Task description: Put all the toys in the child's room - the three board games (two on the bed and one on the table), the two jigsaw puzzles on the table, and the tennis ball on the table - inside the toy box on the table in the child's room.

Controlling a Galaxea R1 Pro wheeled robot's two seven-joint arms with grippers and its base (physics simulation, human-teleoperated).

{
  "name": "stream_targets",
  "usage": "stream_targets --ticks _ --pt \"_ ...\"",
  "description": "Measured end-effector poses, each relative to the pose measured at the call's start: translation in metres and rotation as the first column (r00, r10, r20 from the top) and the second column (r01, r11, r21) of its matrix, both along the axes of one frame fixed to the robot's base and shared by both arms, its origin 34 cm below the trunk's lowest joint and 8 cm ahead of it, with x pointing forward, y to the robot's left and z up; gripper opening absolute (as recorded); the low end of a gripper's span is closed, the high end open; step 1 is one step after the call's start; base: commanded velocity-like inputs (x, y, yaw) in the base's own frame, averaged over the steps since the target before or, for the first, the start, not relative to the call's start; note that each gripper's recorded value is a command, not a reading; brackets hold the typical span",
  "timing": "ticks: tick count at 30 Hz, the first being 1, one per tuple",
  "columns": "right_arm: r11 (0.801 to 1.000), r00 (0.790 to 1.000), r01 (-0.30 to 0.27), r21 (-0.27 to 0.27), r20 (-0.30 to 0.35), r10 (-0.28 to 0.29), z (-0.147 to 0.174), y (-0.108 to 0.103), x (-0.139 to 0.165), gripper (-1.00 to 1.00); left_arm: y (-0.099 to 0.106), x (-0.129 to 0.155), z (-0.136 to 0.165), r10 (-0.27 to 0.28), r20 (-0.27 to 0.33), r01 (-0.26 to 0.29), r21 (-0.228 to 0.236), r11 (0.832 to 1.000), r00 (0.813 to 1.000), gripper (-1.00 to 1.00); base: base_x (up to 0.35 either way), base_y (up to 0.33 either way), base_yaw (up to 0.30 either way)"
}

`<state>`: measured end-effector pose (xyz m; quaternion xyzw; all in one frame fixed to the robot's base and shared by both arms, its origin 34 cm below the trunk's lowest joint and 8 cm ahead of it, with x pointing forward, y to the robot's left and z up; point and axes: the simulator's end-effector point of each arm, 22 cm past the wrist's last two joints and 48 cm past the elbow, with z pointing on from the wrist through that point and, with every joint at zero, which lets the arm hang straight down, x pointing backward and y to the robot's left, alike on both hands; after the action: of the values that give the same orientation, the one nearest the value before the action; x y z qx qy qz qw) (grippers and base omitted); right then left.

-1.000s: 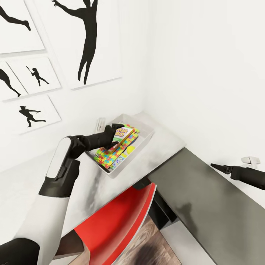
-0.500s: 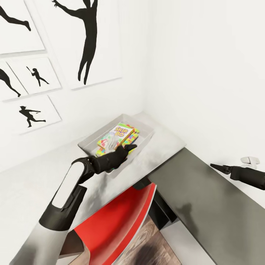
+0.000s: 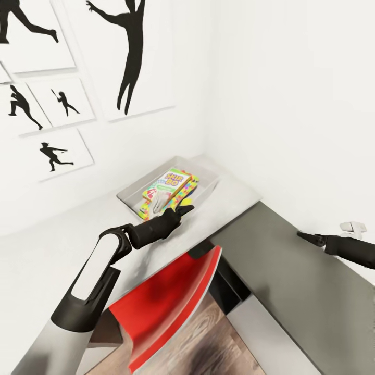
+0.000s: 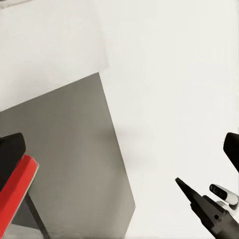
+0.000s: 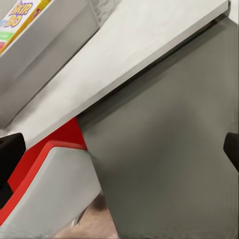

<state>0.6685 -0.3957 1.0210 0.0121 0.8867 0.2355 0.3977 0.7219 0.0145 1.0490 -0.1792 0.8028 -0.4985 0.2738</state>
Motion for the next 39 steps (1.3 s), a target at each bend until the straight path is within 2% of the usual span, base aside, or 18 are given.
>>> stream_targets --ticks 7,14,23,33,39 --pt "1.000 1.000 -0.001 0.001 0.000 0.001 0.002 0.001 0.000 1.00 0.003 0.000 0.002 0.003 0.008 -0.003 -0.002 1.000 1.000 1.00 -0.246 0.095 0.000" --pt "1.000 1.000 -0.001 0.001 0.008 0.001 0.007 0.001 -0.001 1.00 0.011 0.002 0.008 0.014 0.021 -0.014 -0.004 1.000 1.000 1.00 -0.068 0.028 0.000" --pt "1.000 1.000 0.000 0.001 0.022 0.000 0.014 0.001 -0.001 1.00 0.016 -0.002 0.019 0.008 0.059 -0.005 -0.041 0.999 0.998 1.00 -0.013 0.006 0.000" --pt "1.000 0.999 -0.001 0.001 0.038 0.001 0.023 0.001 -0.002 1.00 0.032 -0.003 0.033 0.031 0.103 -0.020 -0.103 0.994 0.994 1.00 -0.002 0.001 0.000" --pt "1.000 0.999 -0.001 0.001 0.048 0.001 0.029 0.001 -0.002 1.00 0.036 -0.004 0.039 0.037 0.119 -0.023 -0.119 0.993 0.992 1.00 0.000 0.000 0.000"
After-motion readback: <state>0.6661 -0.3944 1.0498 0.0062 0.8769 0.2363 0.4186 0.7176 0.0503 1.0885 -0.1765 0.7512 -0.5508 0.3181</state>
